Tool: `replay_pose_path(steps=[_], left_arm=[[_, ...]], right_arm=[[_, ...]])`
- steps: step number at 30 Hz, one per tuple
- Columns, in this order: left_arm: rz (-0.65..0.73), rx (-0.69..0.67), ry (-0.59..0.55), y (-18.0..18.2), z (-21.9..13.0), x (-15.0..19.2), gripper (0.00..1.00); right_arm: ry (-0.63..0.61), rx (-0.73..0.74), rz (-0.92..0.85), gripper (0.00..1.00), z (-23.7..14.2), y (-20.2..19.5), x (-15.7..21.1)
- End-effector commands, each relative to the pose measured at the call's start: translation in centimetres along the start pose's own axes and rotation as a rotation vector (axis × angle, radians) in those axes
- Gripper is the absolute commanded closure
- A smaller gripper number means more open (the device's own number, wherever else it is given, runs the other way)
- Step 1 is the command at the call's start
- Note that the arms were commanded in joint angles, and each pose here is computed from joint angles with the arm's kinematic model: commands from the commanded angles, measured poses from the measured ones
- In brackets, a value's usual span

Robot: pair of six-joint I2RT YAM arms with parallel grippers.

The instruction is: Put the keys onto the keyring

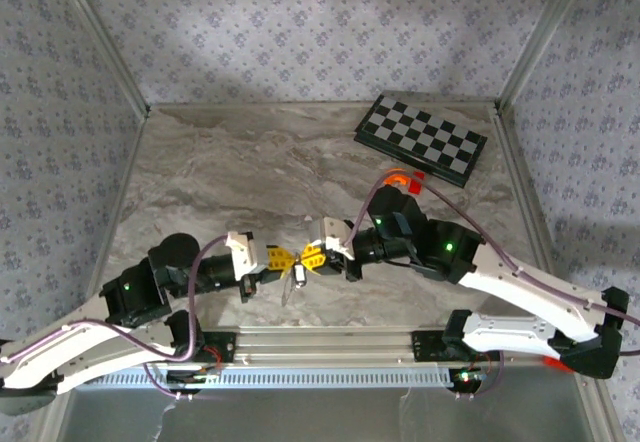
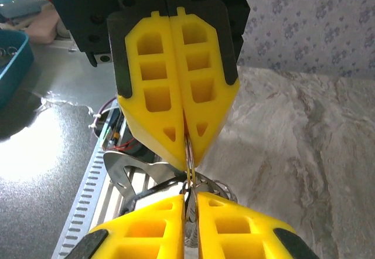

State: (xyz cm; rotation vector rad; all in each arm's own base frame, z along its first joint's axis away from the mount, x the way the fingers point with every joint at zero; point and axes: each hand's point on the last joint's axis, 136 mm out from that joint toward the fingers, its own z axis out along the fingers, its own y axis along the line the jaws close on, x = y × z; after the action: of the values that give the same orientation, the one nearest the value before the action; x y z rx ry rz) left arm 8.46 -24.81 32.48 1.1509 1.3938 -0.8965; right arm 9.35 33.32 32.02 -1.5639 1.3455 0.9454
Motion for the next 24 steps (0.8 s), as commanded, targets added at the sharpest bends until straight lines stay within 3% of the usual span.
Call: replay_pose_path(steps=[1,6,17,24], left_arm=[[0.002,0.006,-0.131,-0.1,-0.8,-3.1,1.00],[-0.006,0.019,-0.131,-0.4,-0.7,-3.0,1.00],[-0.014,0.053,-0.135,-0.9,-0.3,-2.8,1.00],[-0.022,0.066,-0.132,-1.1,-0.3,-2.6,1.00]], right_arm=[[-0.008,-0.029,0.024,0.87,-0.2,0.5,0.3],[-0.053,-0.007,0.015,0.77,-0.8,0.4,-0.4],[-0.107,0.037,0.006,0.70,-1.6,0.0,-1.4],[-0.113,0.029,0.009,0.77,-1.1,-0.2,-1.5]])
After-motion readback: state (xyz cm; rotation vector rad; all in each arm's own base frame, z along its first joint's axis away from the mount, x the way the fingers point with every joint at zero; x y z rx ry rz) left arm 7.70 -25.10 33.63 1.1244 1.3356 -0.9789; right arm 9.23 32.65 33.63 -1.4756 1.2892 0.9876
